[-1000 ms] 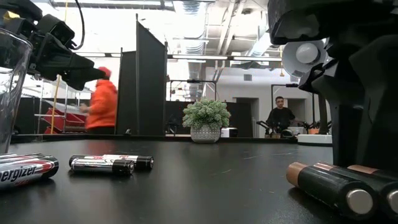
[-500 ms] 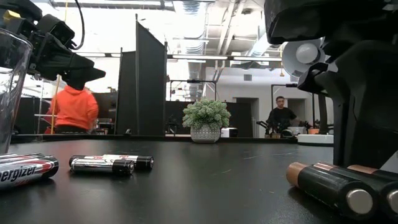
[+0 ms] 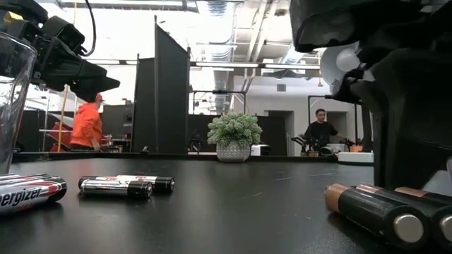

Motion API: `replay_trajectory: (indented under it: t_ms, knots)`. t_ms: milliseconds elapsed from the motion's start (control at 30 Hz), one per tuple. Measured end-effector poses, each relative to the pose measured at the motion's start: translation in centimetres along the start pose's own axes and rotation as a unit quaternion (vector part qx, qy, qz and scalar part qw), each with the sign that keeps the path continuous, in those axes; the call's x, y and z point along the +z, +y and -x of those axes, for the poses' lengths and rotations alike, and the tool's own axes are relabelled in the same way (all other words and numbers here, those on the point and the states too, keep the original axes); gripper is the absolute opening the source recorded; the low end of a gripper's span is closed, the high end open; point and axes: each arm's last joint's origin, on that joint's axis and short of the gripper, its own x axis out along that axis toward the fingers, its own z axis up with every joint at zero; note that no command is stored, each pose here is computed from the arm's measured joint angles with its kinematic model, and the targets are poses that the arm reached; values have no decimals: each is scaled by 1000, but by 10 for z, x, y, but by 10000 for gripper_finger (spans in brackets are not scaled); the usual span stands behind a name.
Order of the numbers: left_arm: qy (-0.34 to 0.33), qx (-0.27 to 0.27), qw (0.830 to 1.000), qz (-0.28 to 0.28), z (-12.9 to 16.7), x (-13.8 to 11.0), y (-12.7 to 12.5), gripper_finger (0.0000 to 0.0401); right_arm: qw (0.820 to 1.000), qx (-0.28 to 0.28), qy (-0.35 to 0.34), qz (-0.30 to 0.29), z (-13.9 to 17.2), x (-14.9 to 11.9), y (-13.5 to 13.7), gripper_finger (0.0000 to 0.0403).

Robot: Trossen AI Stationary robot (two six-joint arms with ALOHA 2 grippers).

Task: Sort batteries
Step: Put the black battery into the right transparent bin

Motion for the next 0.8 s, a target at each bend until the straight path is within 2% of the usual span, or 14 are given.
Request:
replay_trajectory:
  t_ms: [467,800]
  knots:
    - [0,0,1000,2,0,0,0,200,999,-26,-2,47,40,30,-4,3]
    - [0,0,1000,2,0,0,0,200,990,-39,-72,118,89,60,1,3]
